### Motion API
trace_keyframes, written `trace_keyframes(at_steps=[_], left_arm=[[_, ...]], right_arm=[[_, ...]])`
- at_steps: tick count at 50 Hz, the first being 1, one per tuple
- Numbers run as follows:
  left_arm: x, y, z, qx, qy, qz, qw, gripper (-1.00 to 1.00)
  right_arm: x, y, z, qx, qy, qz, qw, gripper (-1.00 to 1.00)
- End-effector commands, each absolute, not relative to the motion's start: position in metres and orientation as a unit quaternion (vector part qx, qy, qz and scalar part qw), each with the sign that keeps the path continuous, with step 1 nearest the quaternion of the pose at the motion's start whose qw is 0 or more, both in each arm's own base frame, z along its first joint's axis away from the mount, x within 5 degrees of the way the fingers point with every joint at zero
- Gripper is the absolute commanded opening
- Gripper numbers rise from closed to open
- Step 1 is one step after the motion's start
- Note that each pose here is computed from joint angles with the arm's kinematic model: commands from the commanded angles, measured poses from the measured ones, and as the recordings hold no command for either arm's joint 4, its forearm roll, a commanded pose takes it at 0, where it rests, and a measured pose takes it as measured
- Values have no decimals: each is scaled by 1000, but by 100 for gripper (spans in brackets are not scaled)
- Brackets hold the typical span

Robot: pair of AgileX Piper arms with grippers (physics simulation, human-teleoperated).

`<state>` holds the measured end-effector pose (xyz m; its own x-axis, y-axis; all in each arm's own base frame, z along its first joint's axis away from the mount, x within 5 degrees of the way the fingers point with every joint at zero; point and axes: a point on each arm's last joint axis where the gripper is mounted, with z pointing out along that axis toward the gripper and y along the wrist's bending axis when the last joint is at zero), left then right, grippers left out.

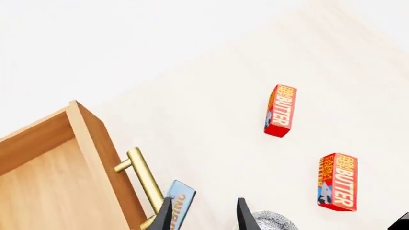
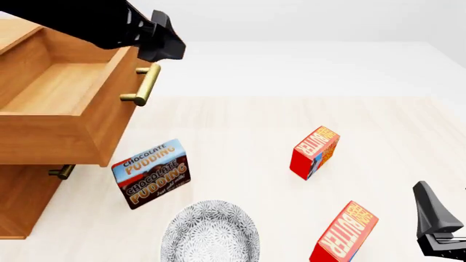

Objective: Put the butter at the front in the top drawer of the cabinet and close it.

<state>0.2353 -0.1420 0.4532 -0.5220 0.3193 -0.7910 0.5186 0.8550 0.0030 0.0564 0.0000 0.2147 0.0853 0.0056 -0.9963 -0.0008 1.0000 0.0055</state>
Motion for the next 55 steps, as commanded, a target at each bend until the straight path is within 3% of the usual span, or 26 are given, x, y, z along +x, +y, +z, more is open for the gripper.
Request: trace_keyframes(at_steps=[1,18,39,55], left_arm=[[245,-174,430,278,858,-129,412,100],[266,-228,407,311,843,-152,411,100],[266,-299,372,343,829,-193,398,100],[279,-307,345,344,834,-184,389,100]], right_arm=[[56,0,215,2,676,2,737,100],[56,0,215,1,676,2,737,100],[56,0,215,1,676,2,737,100],[56,0,215,2,676,2,737,100]])
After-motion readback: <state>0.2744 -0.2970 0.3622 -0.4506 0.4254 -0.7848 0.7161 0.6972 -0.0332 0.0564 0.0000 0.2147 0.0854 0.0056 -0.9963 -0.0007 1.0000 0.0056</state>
